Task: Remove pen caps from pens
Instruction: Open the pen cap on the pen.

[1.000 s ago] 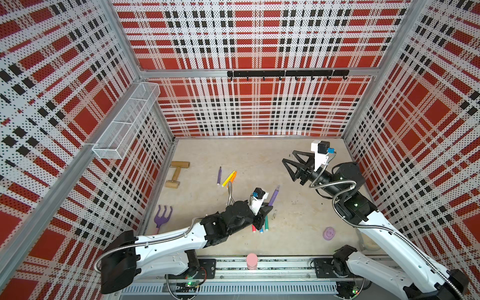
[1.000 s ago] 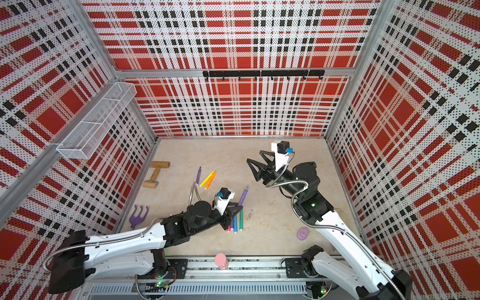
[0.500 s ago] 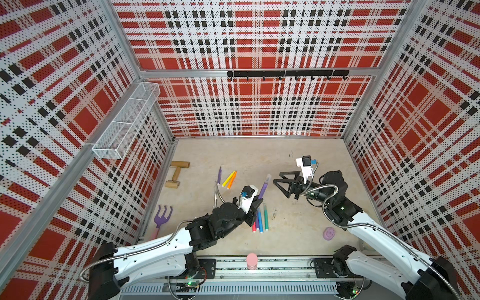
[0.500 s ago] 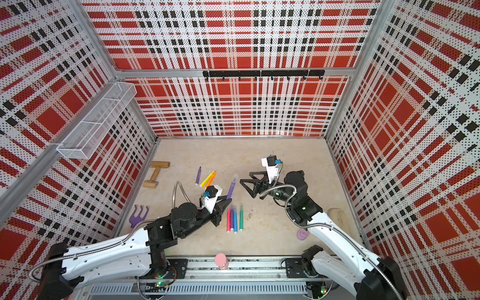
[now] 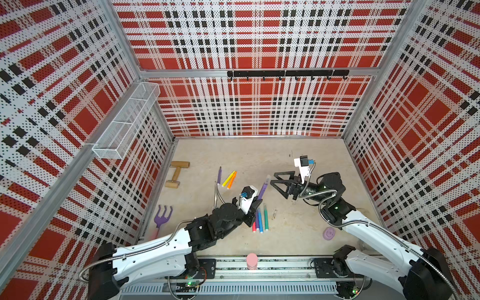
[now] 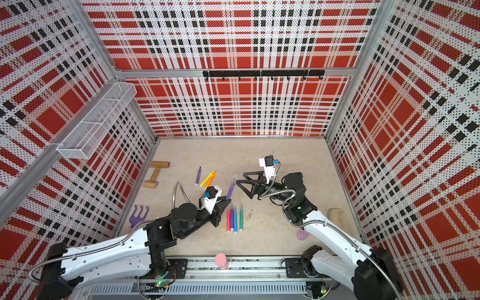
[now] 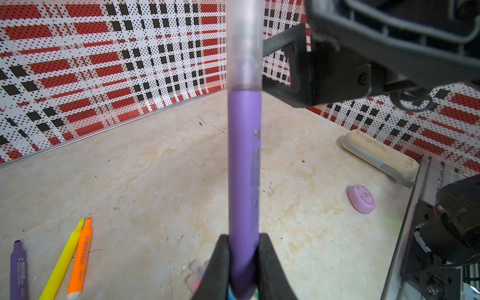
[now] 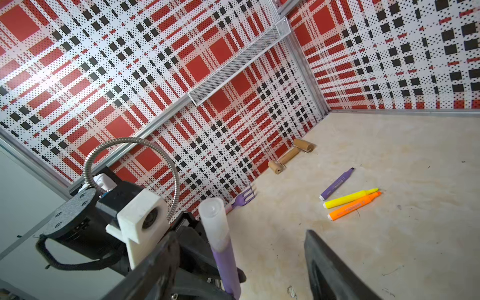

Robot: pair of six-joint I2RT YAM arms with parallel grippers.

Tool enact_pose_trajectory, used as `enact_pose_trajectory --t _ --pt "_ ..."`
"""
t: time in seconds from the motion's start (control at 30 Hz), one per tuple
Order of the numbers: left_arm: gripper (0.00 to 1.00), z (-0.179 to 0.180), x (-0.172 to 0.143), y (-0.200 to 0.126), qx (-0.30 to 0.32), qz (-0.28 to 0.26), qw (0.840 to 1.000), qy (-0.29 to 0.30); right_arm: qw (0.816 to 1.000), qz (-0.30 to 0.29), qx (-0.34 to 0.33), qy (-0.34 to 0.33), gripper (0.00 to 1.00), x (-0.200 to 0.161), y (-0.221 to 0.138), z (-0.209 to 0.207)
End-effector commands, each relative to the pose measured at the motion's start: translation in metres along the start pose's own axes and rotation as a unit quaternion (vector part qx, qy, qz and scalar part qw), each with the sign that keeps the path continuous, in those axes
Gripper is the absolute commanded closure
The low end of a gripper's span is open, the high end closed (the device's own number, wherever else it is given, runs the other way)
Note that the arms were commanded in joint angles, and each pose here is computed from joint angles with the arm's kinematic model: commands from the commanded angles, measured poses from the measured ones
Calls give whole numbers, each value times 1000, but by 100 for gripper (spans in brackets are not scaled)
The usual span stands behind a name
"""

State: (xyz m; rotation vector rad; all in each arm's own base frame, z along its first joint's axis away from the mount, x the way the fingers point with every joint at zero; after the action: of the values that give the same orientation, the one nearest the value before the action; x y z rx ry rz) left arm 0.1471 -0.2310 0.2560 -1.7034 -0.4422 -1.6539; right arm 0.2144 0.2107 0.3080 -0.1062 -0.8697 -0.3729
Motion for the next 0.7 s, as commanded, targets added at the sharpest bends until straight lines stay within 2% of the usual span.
enact_pose_trajectory --t 0.0,0.2,0.53,0.67 --pt "100 -5 7 1 -13 -5 1000 2 1000 -15 22 -15 22 6 5 6" --pt "100 -9 3 8 -20 7 1000 9 999 -14 32 -12 33 8 11 5" --pt "100 -6 8 6 -12 -2 1000 8 999 -9 30 -5 64 9 18 0" --pt "100 -4 11 4 -9 -10 1000 5 1000 -10 29 -5 62 9 17 0"
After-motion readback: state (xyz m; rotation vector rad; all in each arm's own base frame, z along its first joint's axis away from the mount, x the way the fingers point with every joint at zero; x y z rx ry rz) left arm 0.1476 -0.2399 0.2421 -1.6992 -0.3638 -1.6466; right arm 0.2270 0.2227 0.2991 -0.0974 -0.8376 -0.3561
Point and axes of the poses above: each gripper's point midway between its finger pads, its own y axis out along the fingers, its own z axis along the line the jaws close on, x = y × z, the point moved 7 cm from there along -y, back along the fingers, and after that the axes turned 7 degrees about y, right-handed, at the moved point
